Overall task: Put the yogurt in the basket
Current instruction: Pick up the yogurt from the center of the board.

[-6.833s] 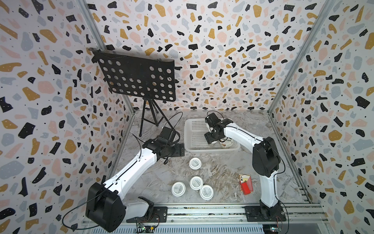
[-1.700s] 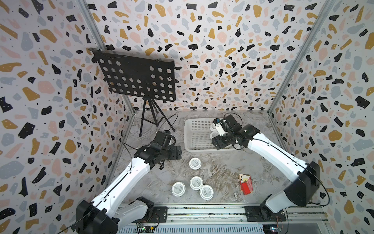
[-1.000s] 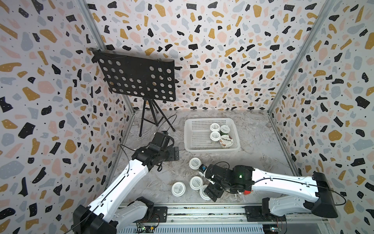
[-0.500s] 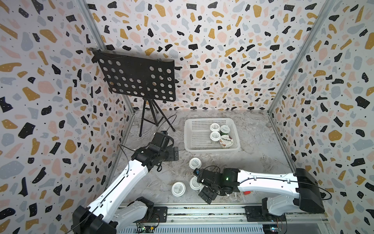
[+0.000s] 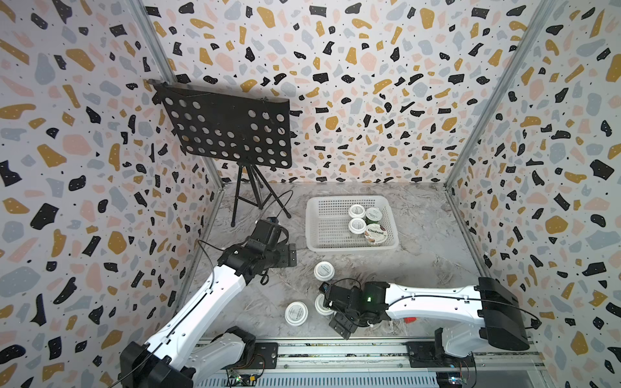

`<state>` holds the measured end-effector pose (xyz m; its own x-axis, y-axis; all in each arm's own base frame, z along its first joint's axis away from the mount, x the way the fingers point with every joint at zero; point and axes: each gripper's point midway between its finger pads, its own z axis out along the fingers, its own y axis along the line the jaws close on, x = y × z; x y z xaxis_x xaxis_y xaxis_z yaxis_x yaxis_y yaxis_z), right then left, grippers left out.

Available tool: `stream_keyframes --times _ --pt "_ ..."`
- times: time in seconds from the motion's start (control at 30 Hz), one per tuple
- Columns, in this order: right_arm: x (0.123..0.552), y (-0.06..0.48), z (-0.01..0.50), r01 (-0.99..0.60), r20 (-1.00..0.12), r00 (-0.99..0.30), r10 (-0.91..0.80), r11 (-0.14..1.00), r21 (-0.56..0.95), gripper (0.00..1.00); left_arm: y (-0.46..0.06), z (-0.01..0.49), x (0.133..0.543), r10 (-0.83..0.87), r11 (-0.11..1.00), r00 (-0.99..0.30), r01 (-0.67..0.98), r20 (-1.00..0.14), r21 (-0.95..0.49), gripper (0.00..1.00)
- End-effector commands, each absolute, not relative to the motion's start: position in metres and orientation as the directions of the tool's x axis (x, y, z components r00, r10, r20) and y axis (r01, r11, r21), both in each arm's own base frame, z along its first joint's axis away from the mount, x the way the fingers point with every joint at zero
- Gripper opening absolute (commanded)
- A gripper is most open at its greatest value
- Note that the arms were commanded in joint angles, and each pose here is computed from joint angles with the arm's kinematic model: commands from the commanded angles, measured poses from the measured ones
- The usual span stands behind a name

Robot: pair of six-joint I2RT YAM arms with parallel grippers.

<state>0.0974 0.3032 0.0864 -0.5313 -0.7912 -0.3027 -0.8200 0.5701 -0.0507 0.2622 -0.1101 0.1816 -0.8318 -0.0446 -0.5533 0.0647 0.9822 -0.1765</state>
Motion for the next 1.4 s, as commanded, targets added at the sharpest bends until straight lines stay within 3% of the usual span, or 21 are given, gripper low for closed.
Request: stream_keyframes --times 0.0,0.83,0.93,1.1,1.37 --pt "0.106 0.297 0.099 -0.811 -0.327 -0.526 -0.785 0.578 -0.085 0.99 -0.108 0.180 0.261 -0.044 0.983 -0.834 0.062 -0.550 -0.174 0.95" --pt "0.134 0.237 0.109 -0.745 -0.305 -0.583 -0.753 0.645 -0.170 0.98 -0.108 0.180 0.260 -0.051 0.982 -0.834 0.059 -0.549 -0.179 0.95" --pt "0.127 0.249 0.122 -0.721 -0.344 -0.630 -0.696 0.689 -0.073 0.97 -0.108 0.180 0.261 -0.051 0.982 -0.833 0.058 -0.551 -0.177 0.95" --pt "0.134 0.254 0.147 -0.537 -0.408 -0.776 -0.481 0.843 0.028 1.00 -0.107 0.181 0.260 -0.051 0.983 -0.829 0.058 -0.556 -0.177 0.95" --pt "0.139 0.251 0.131 -0.494 -0.374 -0.801 -0.467 0.869 -0.026 1.00 -0.107 0.181 0.261 -0.048 0.983 -0.828 0.060 -0.559 -0.174 0.95"
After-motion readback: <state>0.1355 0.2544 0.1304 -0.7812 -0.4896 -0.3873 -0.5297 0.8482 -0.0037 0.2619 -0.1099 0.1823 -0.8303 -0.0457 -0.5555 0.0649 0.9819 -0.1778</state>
